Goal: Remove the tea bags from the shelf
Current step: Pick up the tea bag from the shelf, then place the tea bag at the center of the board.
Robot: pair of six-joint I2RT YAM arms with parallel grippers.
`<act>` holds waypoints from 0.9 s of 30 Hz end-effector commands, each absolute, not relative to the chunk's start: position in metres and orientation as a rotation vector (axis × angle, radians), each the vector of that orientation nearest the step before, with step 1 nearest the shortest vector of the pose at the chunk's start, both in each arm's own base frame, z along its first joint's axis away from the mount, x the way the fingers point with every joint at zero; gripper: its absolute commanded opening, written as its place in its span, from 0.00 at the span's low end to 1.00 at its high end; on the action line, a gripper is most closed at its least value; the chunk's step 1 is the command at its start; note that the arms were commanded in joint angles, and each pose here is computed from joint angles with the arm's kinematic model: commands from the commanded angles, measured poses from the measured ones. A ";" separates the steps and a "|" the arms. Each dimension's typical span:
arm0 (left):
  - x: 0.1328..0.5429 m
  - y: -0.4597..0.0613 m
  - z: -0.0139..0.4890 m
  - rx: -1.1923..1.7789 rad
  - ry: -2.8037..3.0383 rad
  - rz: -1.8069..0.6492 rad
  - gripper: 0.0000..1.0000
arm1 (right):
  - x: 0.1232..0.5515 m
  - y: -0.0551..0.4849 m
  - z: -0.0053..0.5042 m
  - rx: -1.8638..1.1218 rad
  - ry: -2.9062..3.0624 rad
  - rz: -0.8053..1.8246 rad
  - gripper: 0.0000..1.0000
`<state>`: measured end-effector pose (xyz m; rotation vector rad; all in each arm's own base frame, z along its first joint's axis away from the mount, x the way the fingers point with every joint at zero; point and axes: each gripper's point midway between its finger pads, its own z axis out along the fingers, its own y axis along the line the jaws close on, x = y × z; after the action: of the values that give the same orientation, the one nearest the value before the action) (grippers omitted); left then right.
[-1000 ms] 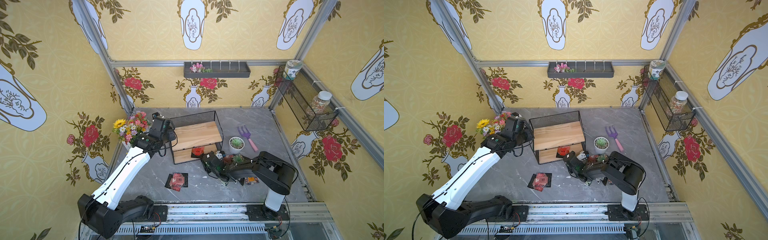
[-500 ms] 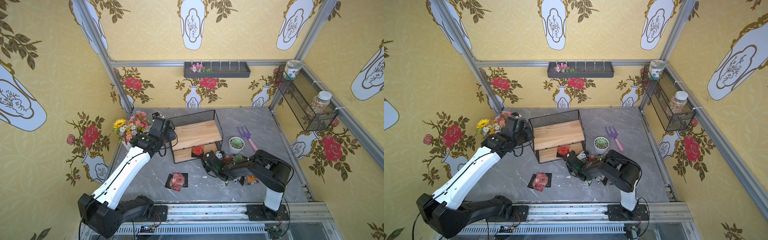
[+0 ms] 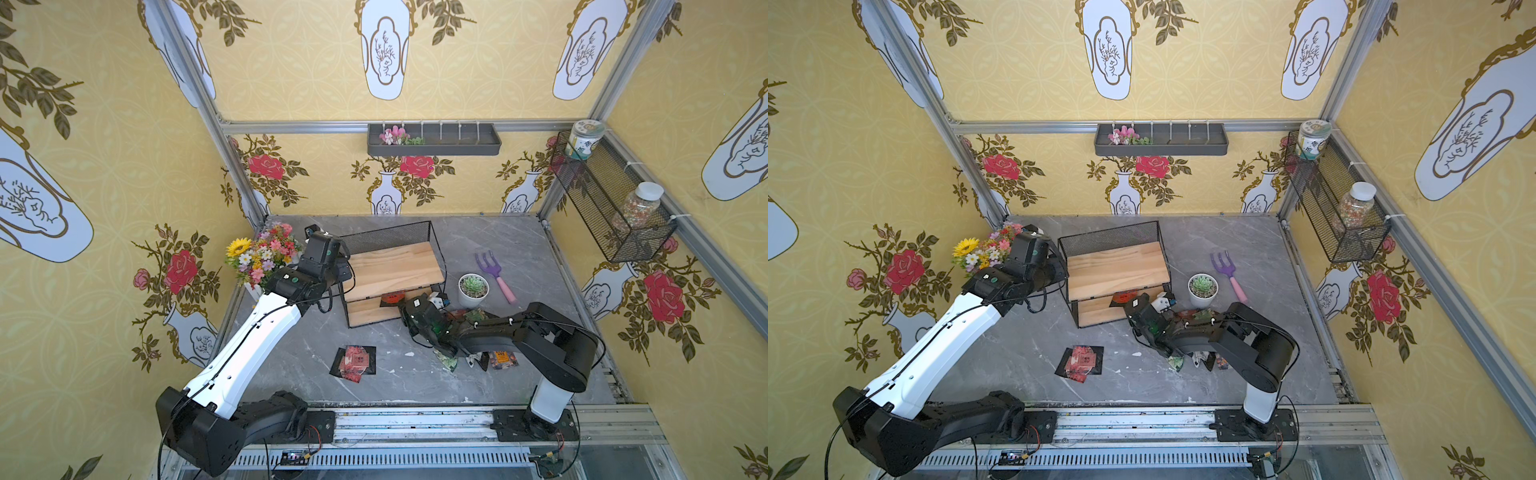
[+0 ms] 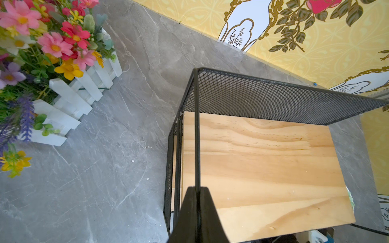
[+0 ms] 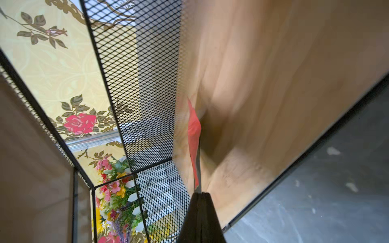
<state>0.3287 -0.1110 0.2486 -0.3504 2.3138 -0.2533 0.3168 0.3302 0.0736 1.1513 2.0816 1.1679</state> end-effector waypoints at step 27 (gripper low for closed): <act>0.340 -0.120 0.256 -0.313 2.279 -0.288 0.00 | 0.193 0.384 0.148 0.292 2.317 1.755 0.00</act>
<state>0.3339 -0.1137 0.2488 -0.3428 2.3056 -0.2563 0.2115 0.3670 0.1273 0.4895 2.3339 1.6014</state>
